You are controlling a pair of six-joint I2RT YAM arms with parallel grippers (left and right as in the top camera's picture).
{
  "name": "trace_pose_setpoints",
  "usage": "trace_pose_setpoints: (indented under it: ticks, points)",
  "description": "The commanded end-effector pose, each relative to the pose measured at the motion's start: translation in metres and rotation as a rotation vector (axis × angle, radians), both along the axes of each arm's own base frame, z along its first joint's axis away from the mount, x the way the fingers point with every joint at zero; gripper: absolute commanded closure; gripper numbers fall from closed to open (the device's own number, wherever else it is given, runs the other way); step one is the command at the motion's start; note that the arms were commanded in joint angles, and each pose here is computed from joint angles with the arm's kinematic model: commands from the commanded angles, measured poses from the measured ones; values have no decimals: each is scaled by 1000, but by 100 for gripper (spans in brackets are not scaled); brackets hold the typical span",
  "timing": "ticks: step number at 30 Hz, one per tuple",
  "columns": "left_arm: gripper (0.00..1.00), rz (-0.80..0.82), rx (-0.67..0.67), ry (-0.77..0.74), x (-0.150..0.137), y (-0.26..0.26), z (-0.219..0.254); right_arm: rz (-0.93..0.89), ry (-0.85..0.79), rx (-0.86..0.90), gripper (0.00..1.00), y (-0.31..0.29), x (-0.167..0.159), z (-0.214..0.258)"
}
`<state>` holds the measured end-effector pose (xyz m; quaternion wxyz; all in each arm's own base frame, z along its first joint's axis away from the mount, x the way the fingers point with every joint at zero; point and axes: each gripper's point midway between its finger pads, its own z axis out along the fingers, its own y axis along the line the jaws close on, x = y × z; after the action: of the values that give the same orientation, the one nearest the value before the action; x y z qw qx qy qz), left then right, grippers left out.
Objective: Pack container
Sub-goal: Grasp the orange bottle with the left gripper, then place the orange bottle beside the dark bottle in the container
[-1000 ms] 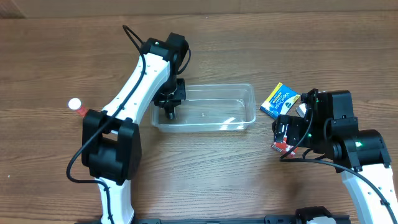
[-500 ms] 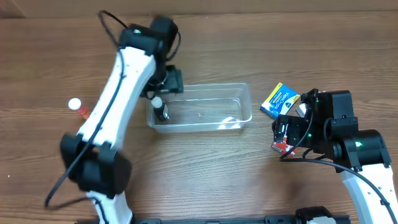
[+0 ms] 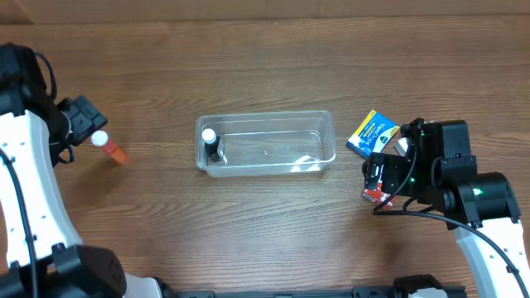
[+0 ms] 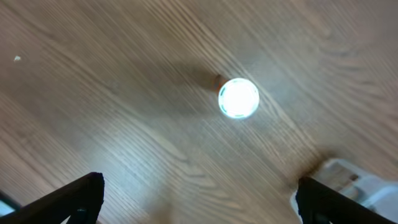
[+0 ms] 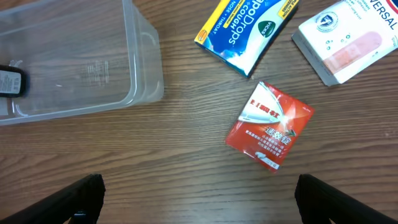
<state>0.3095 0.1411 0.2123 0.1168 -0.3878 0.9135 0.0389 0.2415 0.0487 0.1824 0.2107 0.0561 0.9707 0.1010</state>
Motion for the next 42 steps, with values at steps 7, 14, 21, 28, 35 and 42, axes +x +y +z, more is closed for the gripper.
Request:
trace_pose_setpoints:
  ticks: [7, 14, 21, 28, 35, 42]
  points:
    - [0, -122, -144, 236, 28, 0, -118, 7, -32, 4, 0, 2, 4, 10]
    - [40, -122, -133, 228, 36, 5, -129, 7, -32, 4, 0, 2, 5, 10]
    - [65, -158, -114, 203, 44, 5, -129, 7, -32, 4, 0, 2, 5, 10]
    - [86, -203, -120, 217, 37, -19, -109, 7, -32, 4, 0, 2, 5, 10]
    - [86, -410, -18, -25, 12, -100, 9, 7, -33, 4, 0, 2, 5, 10]
    - [84, -632, -33, -100, -22, -215, 31, 7, -32, 4, 0, 2, 4, 10]
